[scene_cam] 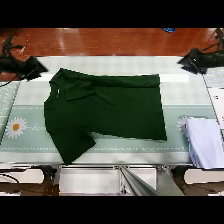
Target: Fold the shirts.
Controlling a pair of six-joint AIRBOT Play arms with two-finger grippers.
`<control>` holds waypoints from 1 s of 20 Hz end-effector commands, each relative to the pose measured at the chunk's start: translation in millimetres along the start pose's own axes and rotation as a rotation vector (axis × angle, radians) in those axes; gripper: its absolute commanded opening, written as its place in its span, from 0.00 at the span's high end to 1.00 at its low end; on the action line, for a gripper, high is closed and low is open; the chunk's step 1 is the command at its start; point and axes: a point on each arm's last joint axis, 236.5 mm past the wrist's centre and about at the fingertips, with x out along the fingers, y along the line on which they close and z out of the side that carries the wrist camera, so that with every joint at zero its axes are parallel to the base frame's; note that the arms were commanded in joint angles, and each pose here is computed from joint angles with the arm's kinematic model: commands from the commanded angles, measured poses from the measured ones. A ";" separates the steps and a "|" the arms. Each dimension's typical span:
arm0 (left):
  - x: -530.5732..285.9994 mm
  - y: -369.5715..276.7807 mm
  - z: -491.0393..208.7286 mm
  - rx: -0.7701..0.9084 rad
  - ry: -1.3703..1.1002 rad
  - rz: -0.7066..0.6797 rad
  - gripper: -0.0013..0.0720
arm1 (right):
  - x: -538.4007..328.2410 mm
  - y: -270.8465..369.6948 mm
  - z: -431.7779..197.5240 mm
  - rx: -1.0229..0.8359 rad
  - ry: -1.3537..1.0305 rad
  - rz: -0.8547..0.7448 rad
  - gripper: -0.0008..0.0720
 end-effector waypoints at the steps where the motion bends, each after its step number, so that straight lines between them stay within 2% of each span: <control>1: -29.7 46.8 -88.1 -0.145 0.232 -0.015 0.29 | -24.7 -53.3 -77.9 -0.017 0.176 -0.202 0.43; 3: -29.4 71.5 -137.8 -0.268 0.238 -0.022 0.29 | -10.1 -55.3 -126.1 0.050 0.167 -0.178 0.43; 6: -14.6 93.8 -194.0 -0.461 0.214 -0.043 0.29 | 11.1 -35.7 -186.0 0.112 0.125 -0.053 0.43; 9: -3.1 118.2 -239.8 -0.521 0.299 0.035 0.29 | 16.4 -9.7 -224.3 0.161 0.120 0.065 0.43; 11: 3.5 127.1 -241.0 -0.523 0.277 0.063 0.29 | 13.6 -4.8 -233.4 0.158 0.112 0.076 0.43; 20: 36.7 116.6 -213.4 -0.529 0.180 -0.064 0.29 | 11.6 -2.3 -233.0 0.163 0.105 0.081 0.43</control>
